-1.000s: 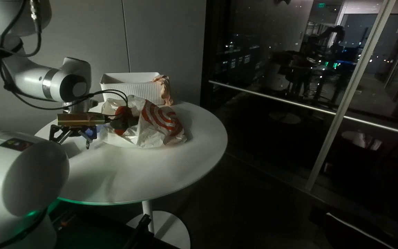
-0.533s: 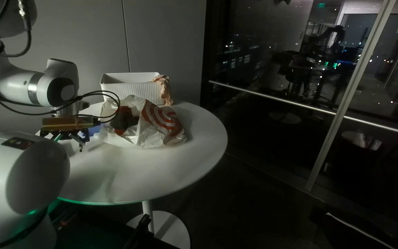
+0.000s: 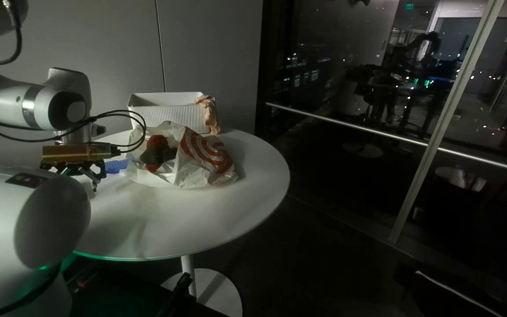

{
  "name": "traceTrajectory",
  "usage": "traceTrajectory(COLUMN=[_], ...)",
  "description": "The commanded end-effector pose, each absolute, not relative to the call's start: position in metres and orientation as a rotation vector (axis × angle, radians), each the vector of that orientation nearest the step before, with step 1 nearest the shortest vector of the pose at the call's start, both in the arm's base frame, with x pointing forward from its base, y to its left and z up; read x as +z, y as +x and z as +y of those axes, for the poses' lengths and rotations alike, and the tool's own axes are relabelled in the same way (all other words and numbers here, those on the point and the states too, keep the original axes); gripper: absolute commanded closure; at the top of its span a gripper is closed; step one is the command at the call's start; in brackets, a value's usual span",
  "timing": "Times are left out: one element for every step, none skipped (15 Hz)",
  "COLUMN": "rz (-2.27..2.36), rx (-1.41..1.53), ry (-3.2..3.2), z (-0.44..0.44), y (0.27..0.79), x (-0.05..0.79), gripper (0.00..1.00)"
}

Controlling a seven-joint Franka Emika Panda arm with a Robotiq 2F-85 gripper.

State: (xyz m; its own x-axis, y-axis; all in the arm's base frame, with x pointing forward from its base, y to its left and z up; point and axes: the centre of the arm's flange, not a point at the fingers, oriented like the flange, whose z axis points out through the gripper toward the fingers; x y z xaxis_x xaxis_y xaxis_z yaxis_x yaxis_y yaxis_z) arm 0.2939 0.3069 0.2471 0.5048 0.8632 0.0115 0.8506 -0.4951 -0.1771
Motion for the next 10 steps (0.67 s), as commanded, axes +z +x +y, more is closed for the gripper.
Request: traceTrajectory(rz=[-1.52, -1.545, -1.577, -1.62, -1.662, -1.703, -1.746, -1.79, -1.81, -1.834], rx=[0.182, 0.195, 0.197, 0.181, 0.169, 0.164, 0.157, 0.148, 0.147, 0.143], ry=[-2.508, -2.494, -2.486, -2.494, -2.492, -2.494, -2.492, -2.49, -2.492, -2.487], z=[0.311, 0.315, 0.318, 0.322, 0.325, 0.327, 0.327, 0.326, 0.325, 0.325], y=[0.268, 0.261, 0.255, 0.253, 0.252, 0.253, 0.254, 0.254, 0.255, 0.254], x=[0.255, 0.255, 0.253, 0.248, 0.245, 0.238, 0.235, 0.231, 0.228, 0.226], gripper=[0.0, 0.0, 0.0, 0.0, 0.0, 0.0, 0.0, 0.0, 0.0, 0.0])
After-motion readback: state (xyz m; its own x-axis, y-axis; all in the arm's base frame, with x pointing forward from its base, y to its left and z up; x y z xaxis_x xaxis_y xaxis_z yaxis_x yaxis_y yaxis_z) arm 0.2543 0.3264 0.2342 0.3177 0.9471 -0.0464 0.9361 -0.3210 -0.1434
